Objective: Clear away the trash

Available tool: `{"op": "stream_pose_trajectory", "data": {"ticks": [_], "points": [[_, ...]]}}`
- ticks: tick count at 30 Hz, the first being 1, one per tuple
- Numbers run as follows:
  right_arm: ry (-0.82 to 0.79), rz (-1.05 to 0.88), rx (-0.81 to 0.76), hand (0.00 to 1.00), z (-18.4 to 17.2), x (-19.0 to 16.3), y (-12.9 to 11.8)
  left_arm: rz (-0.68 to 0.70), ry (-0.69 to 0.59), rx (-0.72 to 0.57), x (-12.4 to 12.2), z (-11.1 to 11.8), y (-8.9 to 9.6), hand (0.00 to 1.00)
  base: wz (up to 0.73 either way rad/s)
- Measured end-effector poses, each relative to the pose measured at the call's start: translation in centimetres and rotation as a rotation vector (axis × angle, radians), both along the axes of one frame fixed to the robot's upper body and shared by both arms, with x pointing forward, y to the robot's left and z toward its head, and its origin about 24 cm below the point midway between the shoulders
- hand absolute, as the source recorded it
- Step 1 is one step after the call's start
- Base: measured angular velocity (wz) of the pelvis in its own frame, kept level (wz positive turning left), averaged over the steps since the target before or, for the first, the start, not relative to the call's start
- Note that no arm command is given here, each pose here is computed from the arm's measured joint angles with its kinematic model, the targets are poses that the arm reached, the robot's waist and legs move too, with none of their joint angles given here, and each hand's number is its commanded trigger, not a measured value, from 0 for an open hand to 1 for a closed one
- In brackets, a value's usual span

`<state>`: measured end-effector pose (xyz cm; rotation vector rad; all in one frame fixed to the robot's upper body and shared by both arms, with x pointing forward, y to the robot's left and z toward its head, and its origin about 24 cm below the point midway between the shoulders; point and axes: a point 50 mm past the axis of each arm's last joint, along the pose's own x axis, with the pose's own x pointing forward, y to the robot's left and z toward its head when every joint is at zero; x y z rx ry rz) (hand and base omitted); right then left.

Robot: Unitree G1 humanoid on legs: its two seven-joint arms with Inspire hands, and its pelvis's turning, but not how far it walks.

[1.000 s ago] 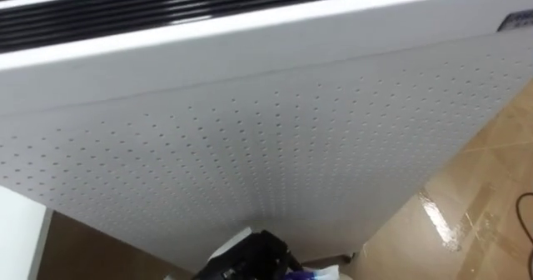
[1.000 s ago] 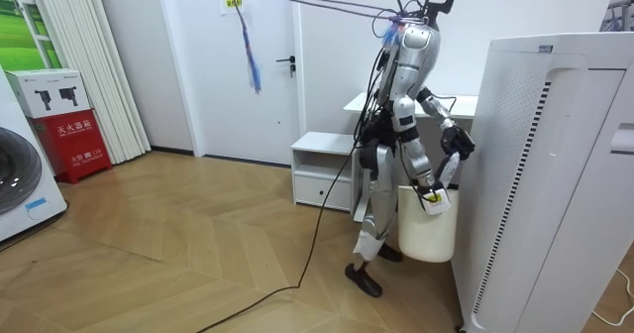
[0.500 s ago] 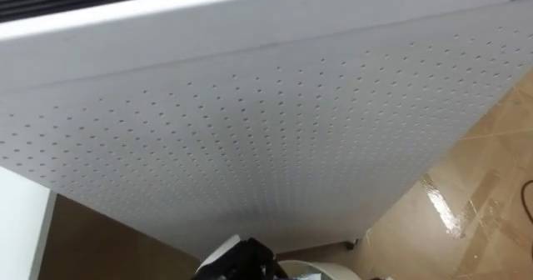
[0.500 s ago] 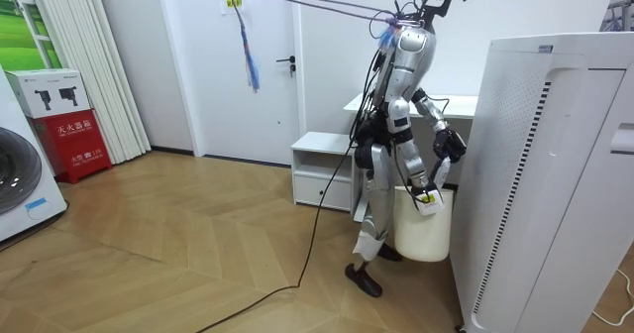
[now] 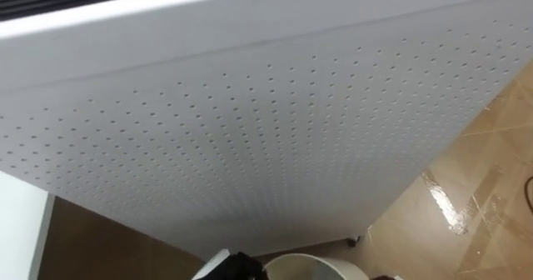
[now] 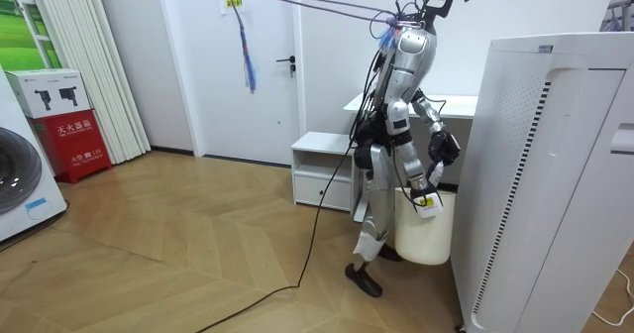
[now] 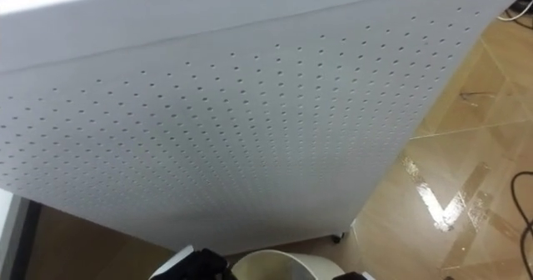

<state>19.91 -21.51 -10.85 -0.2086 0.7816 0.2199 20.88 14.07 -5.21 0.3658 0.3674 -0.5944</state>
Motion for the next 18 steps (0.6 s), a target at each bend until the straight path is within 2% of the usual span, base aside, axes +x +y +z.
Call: {"op": "stream_pose_trajectory", "data": {"ticks": [9,18], "points": [[0.042,-0.004,-0.003,1.0,-0.8,-1.6,0.0,0.009,0.034,0.008,-0.5,-0.7,0.2,0.0,0.04],[0.037,-0.014,-0.002,1.0,-0.8,-1.5,0.2,0.019,0.086,0.013,-0.9,-1.8,0.2,0.0,0.0]]}}
